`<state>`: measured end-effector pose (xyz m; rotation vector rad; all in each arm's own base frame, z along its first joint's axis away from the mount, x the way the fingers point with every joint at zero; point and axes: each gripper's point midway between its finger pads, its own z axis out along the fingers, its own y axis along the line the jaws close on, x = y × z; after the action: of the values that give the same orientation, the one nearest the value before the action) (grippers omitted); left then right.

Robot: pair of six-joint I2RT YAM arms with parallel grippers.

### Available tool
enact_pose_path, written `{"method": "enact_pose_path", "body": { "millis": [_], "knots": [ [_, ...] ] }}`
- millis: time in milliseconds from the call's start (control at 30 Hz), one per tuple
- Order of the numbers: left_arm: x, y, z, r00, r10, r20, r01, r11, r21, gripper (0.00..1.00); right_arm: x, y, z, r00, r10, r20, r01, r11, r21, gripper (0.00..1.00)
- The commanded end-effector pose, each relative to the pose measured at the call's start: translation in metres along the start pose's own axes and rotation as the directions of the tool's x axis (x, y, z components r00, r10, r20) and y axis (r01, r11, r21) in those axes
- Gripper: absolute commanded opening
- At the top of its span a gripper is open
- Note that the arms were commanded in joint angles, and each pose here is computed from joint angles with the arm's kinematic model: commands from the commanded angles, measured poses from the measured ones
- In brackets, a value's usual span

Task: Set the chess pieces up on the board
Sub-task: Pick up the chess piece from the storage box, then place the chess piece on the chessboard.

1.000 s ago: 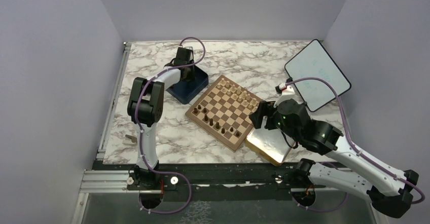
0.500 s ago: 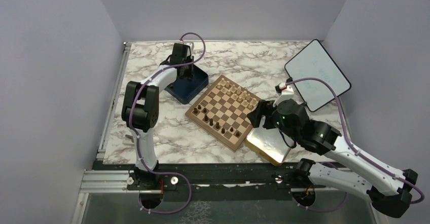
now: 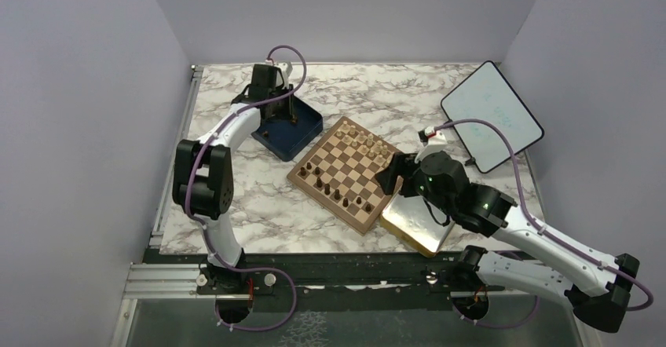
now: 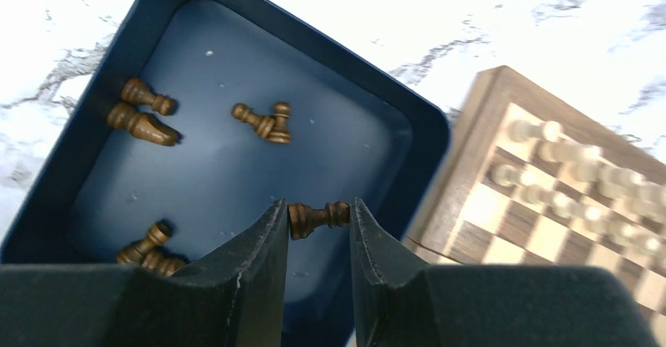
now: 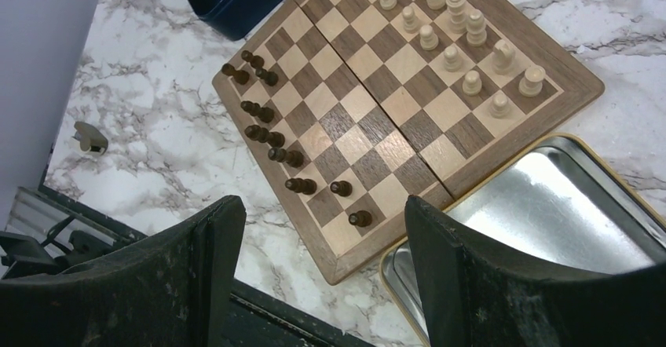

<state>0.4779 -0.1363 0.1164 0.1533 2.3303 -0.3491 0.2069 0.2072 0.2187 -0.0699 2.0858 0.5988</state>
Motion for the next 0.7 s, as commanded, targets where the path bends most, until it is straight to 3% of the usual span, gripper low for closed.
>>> {"method": "enact_pose_path", "body": {
  "millis": [0, 133, 333, 500, 667],
  "knots": [
    [-0.008, -0.037, -0.036, 0.995, -0.102, 0.006, 0.099, 0.973, 0.208, 0.13, -0.014, 0.019, 0.009, 0.999, 0.022, 0.048, -0.02, 0.998, -0.056, 0.79],
    [-0.001, -0.073, -0.057, 0.985, -0.167, -0.043, 0.17, 0.903, 0.394, 0.13, -0.026, 0.034, 0.019, 0.995, 0.017, 0.102, -0.006, 0.994, -0.107, 0.76],
    [0.01, -0.106, -0.09, 0.959, -0.267, -0.098, 0.275, 0.788, 0.55, 0.13, -0.041, 0.055, 0.043, 0.973, -0.032, 0.23, 0.076, 0.98, -0.184, 0.7],
    [0.013, -0.121, -0.116, 0.949, -0.292, -0.119, 0.3, 0.725, 0.62, 0.12, -0.056, 0.067, 0.068, 0.939, -0.141, 0.315, 0.198, 0.967, -0.158, 0.66],
    [0.008, -0.134, -0.139, 0.934, -0.334, -0.125, 0.326, 0.659, 0.678, 0.12, -0.055, 0.094, 0.086, 0.906, -0.208, 0.368, 0.308, 0.921, -0.239, 0.61]
  ]
}}
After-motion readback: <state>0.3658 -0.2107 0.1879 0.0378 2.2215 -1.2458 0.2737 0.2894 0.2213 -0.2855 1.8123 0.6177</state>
